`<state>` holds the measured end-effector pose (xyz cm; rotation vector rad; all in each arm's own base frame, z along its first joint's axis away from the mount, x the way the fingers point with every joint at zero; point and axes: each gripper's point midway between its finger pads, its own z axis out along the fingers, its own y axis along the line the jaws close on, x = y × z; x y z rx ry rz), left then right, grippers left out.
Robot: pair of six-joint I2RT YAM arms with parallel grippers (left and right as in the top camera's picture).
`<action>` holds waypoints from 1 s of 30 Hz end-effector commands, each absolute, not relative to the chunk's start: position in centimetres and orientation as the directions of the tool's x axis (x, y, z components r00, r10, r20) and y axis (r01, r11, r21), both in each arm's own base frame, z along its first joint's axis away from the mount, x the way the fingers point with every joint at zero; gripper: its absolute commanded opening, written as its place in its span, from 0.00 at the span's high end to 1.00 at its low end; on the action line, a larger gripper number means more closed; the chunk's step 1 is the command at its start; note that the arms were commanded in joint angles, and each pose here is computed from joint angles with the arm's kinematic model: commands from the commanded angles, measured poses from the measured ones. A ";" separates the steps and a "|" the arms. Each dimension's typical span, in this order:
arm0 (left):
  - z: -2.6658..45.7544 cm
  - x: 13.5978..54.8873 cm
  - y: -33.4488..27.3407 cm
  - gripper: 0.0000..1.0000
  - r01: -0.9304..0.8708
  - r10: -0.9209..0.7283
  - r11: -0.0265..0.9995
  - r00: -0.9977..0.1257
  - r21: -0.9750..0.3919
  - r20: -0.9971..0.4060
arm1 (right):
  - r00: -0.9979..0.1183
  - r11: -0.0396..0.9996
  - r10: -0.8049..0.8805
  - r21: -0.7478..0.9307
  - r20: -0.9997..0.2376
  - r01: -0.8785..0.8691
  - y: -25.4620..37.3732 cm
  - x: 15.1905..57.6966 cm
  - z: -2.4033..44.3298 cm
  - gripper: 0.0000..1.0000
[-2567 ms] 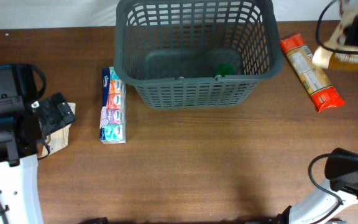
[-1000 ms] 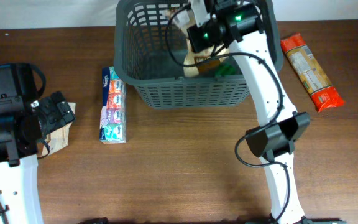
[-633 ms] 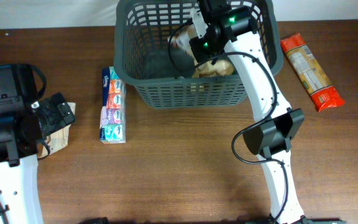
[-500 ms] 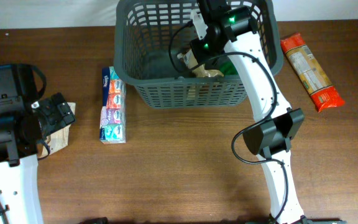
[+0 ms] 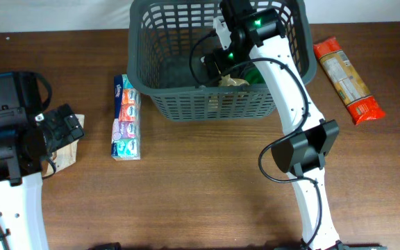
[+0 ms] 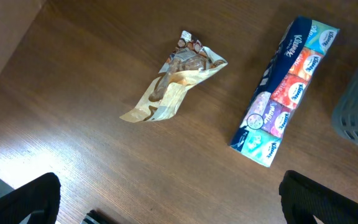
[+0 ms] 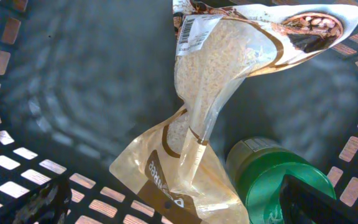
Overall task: Pack container
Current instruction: 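Lift the rice bag with the right gripper and carry it into the basket, then release the rice bag in the basket and withdraw the right gripper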
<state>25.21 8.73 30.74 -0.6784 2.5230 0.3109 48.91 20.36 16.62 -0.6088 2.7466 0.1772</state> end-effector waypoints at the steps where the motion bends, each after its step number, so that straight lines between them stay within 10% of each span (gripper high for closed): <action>1: 31.0 25.2 8.8 0.00 -0.525 -0.411 0.848 -0.743 0.078 -0.529 | -0.829 0.896 -0.373 0.068 -0.417 -0.438 20.9 49.1 19.9 0.01; 14: 30.9 25.0 8.7 0.00 -0.524 -0.412 0.848 -0.748 0.082 -0.520 | -0.548 0.980 -0.120 -0.010 -0.828 -0.200 7.3 48.5 41.3 0.01; 30: 30.9 25.0 8.7 0.00 -0.524 -0.412 0.848 -0.748 0.082 -0.520 | -0.580 0.966 0.185 0.037 -0.793 0.258 -14.7 42.0 42.1 0.01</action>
